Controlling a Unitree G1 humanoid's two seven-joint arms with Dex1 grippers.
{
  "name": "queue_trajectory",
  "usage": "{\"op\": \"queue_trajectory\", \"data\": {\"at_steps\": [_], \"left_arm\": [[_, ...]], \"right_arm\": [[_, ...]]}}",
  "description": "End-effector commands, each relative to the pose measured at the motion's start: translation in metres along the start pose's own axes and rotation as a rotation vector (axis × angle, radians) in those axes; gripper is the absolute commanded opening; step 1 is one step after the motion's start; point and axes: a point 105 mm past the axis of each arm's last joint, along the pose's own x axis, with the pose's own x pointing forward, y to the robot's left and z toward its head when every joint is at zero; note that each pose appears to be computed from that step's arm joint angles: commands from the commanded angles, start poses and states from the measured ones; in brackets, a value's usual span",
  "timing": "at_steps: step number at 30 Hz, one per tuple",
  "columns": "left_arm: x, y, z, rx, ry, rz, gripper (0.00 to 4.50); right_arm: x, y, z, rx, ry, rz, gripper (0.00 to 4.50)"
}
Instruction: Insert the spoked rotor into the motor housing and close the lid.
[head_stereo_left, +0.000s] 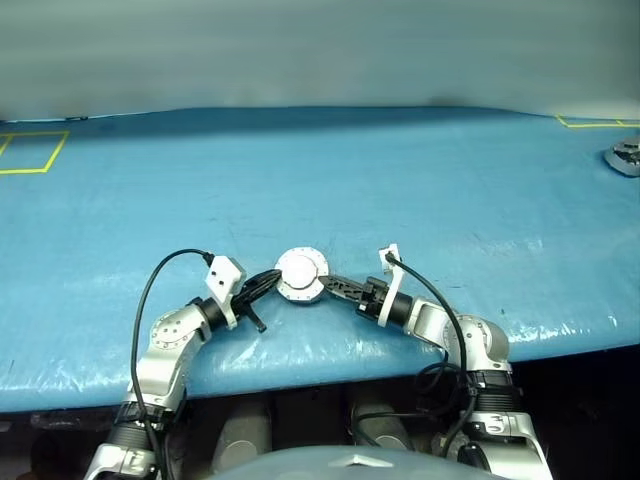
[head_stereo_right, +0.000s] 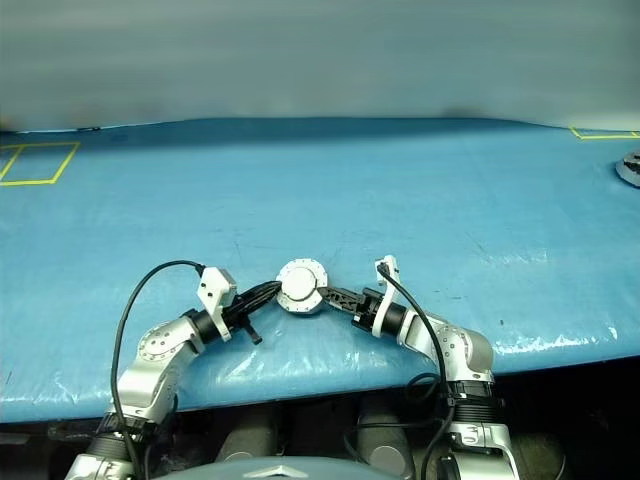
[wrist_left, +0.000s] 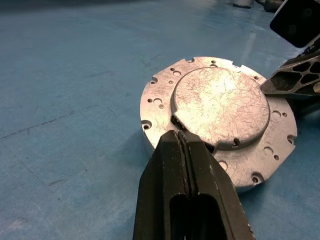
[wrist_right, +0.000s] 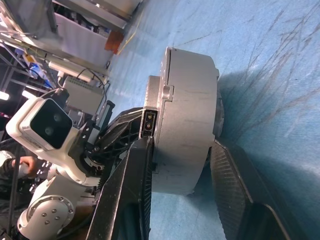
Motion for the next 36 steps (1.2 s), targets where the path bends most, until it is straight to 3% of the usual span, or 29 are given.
{"op": "queue_trajectory", "data": {"at_steps": [1, 7, 12, 16, 19, 31, 36], "left_arm": [[0.000, -0.001, -0.005, -0.003, 0.020, 0.002, 0.00], [0.000, 0.008, 0.007, -0.064, -0.048, 0.064, 0.00], [0.000, 0.022, 0.029, -0.326, -0.219, 0.155, 0.00], [-0.003, 0.021, 0.045, -0.353, -0.314, 0.139, 0.00], [-0.005, 0.019, 0.047, -0.386, -0.346, 0.116, 0.54], [-0.003, -0.002, 0.048, -0.601, -0.436, 0.024, 4.47], [0.003, -0.009, 0.048, -0.730, -0.454, -0.006, 4.47]], "right_arm": [[0.001, -0.004, -0.001, 0.000, 0.000, -0.024, 1.34], [0.001, -0.003, 0.004, 0.006, -0.028, -0.024, 1.34], [0.002, -0.002, 0.022, 0.062, -0.149, -0.021, 1.34], [0.004, 0.005, 0.037, 0.109, -0.246, 0.019, 1.34], [0.007, 0.014, 0.046, 0.115, -0.282, 0.045, 1.34], [0.007, 0.046, 0.092, 0.242, -0.502, 0.161, 1.34], [0.008, 0.071, 0.096, 0.231, -0.498, 0.260, 1.34]]}}
